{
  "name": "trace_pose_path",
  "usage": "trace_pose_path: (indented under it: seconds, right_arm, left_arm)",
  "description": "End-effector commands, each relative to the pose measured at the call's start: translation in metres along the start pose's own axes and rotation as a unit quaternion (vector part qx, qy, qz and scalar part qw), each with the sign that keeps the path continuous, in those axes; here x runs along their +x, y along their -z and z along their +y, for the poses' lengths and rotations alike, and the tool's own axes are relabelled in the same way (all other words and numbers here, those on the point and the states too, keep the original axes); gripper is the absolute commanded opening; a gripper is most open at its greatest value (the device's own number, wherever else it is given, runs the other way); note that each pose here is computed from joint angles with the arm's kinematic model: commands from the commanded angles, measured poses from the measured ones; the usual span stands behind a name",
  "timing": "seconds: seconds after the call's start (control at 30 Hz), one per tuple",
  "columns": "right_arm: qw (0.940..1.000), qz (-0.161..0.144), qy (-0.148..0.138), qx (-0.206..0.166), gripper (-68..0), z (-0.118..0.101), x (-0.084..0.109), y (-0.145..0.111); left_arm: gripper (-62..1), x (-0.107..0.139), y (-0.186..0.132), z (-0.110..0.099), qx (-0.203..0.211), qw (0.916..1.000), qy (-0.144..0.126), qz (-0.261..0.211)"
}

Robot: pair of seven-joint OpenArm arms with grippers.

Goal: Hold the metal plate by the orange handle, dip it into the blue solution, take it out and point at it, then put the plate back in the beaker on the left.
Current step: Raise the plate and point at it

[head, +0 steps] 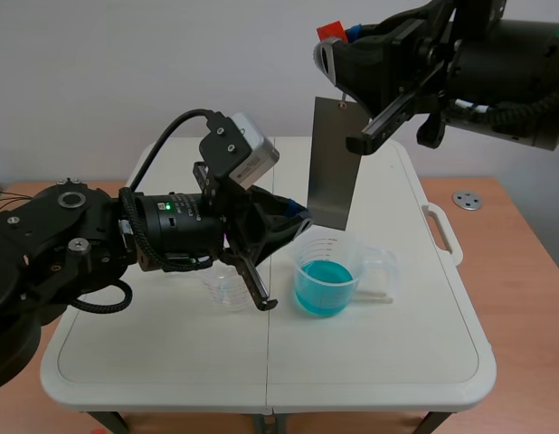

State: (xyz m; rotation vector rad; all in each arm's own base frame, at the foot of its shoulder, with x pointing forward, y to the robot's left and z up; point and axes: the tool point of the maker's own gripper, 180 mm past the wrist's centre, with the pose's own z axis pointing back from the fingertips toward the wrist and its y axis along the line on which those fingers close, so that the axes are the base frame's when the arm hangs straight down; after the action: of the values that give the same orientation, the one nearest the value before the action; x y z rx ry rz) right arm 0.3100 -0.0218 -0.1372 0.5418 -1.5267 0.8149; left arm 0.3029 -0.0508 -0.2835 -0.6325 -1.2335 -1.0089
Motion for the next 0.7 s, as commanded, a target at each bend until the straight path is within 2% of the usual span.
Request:
trace_pose_path:
  seconds: [0.0, 0.23, 0.33, 0.53, 0.67]
  right_arm:
    - [0.9997, -0.021, -0.009, -0.002, -66.2, -0.003, 0.014, -0.001]
    - [0.9997, -0.020, -0.009, -0.002, -66.2, -0.003, 0.014, -0.001]
    - [0.9997, -0.020, -0.009, -0.002, -66.2, -0.003, 0.014, -0.001]
    - [0.9997, -0.020, -0.009, -0.002, -66.2, -0.003, 0.014, -0.001]
    - [0.9997, -0.021, -0.009, -0.002, -66.2, -0.003, 0.014, -0.001]
  left_arm:
    - [-58.2, 0.008, 0.001, 0.003, 0.004, 0.9999, 0.002, -0.014]
    - [-58.2, 0.004, -0.002, 0.004, 0.006, 0.9999, 0.001, -0.009]
    - [-58.2, -0.003, -0.013, 0.012, 0.020, 0.9998, -0.002, -0.004]
    - [-58.2, -0.013, -0.070, 0.044, 0.081, 0.9966, 0.001, -0.015]
    - [-58.2, -0.024, -0.115, 0.055, 0.111, 0.9938, 0.002, -0.002]
